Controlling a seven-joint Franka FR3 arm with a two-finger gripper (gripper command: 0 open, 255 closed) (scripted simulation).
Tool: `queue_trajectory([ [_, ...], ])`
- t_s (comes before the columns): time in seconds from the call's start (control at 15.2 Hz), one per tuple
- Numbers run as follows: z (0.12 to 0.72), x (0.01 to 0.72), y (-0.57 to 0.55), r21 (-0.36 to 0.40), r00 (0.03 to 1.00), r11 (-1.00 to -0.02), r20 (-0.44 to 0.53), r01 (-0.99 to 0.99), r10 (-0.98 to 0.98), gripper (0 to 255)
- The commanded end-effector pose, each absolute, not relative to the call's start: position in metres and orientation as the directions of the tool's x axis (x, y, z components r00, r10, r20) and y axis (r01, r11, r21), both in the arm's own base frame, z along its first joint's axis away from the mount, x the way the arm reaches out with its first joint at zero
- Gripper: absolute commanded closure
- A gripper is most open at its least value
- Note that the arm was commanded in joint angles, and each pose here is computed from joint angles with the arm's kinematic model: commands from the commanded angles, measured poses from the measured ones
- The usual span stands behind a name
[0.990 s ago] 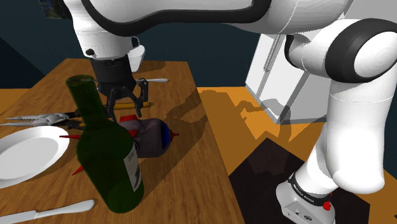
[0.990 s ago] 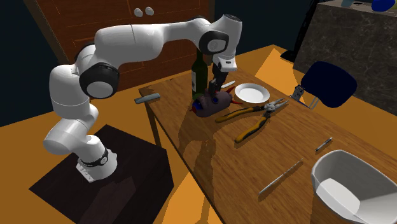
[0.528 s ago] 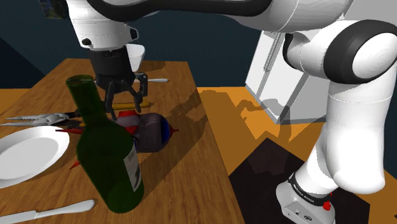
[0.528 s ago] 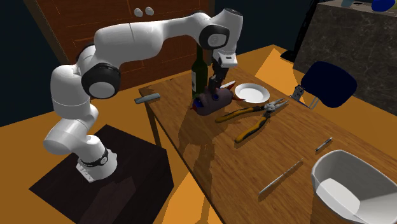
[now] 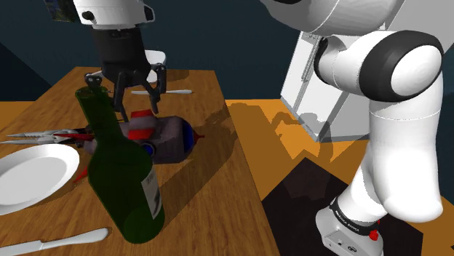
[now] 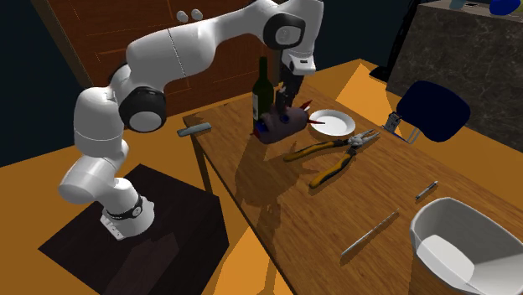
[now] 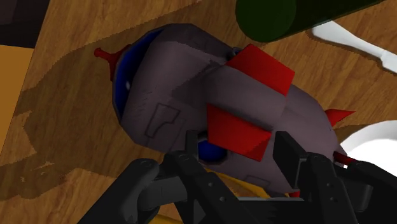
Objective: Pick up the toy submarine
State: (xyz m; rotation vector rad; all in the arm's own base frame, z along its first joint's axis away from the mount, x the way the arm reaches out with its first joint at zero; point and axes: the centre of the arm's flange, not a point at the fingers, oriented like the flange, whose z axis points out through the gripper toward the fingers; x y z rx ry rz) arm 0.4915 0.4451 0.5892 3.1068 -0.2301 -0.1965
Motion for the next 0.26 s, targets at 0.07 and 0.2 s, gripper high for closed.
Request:
queue_trajectory([
  [0.07, 0.6061, 0.491, 0.4445, 0.028, 0.981, -0.989, -0.123, -0.146, -0.148, 255],
  [0.2, 0.6068, 0.491, 0.4445, 0.028, 0.981, -0.989, -0.123, -0.146, -0.148, 255],
])
